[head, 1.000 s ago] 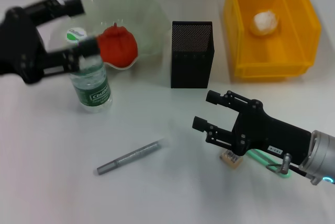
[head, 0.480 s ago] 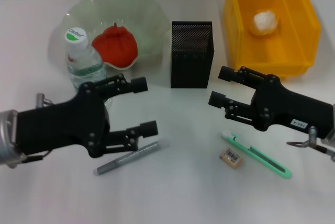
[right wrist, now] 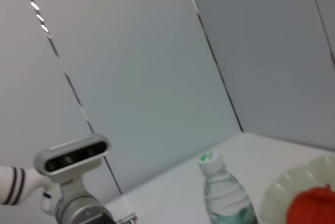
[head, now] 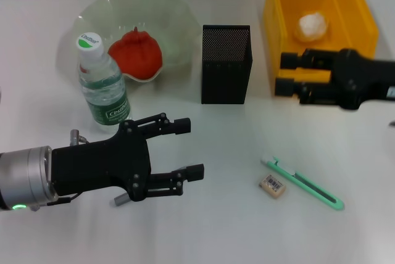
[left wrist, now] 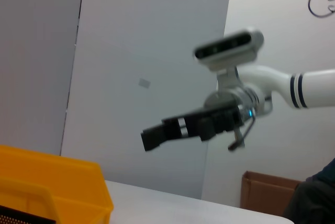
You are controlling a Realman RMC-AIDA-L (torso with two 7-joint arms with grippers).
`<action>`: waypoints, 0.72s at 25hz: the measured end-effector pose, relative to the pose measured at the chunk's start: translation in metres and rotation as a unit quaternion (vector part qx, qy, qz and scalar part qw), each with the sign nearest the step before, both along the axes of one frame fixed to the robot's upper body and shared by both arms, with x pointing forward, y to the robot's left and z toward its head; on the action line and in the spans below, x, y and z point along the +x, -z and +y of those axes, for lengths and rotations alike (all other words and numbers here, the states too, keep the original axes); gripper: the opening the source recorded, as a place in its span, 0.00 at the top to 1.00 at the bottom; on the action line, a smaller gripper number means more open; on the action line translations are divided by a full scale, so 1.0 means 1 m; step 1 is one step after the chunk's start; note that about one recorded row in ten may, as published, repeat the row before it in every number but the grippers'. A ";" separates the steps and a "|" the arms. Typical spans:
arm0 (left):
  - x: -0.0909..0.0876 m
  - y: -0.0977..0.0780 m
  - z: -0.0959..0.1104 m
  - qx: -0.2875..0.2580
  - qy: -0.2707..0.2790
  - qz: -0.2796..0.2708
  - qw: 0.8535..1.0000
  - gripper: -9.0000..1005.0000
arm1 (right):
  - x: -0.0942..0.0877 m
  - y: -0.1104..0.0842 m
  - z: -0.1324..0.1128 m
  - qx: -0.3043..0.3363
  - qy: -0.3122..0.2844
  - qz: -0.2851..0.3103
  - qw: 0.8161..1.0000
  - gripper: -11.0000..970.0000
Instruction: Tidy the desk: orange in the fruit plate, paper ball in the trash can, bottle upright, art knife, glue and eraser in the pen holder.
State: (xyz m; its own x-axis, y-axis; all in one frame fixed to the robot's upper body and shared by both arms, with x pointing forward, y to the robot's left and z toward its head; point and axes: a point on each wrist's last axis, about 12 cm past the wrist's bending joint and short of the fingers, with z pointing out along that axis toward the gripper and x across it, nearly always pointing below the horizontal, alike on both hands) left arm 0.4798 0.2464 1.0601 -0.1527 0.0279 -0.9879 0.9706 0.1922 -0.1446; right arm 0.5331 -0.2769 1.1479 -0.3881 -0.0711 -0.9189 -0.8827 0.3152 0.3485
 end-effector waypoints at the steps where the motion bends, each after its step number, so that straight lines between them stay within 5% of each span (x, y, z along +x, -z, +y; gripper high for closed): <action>1: 0.000 0.000 0.000 0.000 0.000 0.000 1.000 0.20 | 0.000 0.000 0.000 0.000 0.000 0.000 1.000 0.26; 7: 0.002 0.001 0.001 0.004 -0.009 0.001 1.000 0.20 | 0.022 -0.056 0.004 -0.154 0.040 0.087 0.983 0.26; 18: 0.003 0.003 0.001 0.011 -0.015 0.003 1.000 0.20 | 0.044 -0.088 0.044 -0.331 0.042 0.146 0.931 0.26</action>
State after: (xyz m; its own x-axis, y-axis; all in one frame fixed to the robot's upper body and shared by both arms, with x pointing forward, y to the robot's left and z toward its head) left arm 0.4829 0.2471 1.0569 -0.1597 0.0454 -0.9861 0.9635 0.2246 -0.1457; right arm 0.5767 -0.2326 1.2356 -0.6442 -0.5429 -0.5388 -0.7433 0.6106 0.2734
